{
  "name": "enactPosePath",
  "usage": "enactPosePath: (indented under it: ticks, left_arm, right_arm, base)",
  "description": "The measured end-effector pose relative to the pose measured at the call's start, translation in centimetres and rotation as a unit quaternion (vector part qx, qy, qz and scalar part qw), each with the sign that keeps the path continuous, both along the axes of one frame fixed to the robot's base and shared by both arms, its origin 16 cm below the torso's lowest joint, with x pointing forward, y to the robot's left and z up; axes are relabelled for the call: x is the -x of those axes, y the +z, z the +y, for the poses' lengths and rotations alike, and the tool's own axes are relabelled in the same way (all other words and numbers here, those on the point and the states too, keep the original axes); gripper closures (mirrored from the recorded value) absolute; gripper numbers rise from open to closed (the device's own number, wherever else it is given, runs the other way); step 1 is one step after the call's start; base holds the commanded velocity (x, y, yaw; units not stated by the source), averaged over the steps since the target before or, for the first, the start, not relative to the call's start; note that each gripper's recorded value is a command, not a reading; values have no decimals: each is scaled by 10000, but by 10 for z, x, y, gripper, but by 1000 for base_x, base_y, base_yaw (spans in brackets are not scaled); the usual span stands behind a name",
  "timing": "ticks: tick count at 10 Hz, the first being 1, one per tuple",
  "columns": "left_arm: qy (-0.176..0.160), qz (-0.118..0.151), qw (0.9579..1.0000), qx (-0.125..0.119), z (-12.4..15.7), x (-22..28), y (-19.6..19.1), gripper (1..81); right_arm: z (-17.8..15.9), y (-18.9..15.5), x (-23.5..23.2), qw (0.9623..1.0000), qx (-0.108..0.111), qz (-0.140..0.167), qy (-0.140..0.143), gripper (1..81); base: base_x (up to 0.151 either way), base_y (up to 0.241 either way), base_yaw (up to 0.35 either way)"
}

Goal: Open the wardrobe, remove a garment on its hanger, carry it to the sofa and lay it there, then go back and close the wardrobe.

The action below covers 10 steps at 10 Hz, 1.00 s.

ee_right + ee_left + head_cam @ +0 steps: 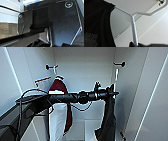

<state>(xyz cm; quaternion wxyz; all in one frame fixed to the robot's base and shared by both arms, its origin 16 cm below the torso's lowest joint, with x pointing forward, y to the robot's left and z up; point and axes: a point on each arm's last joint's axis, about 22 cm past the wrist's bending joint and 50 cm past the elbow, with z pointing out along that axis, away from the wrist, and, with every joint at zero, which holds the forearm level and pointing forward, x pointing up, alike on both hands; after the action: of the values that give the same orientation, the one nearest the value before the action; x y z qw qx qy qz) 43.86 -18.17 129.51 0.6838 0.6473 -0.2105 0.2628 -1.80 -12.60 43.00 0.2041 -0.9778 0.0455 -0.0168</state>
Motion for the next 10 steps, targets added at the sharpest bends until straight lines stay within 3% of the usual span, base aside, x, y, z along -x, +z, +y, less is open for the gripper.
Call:
enactPosePath:
  ticks: [10]
  left_arm:
    - [-52,298,9995,132,13,5,-30,811]
  right_arm:
    - [0,0,4,10000,-2,21,2,10]
  base:
    - [-130,0,0]
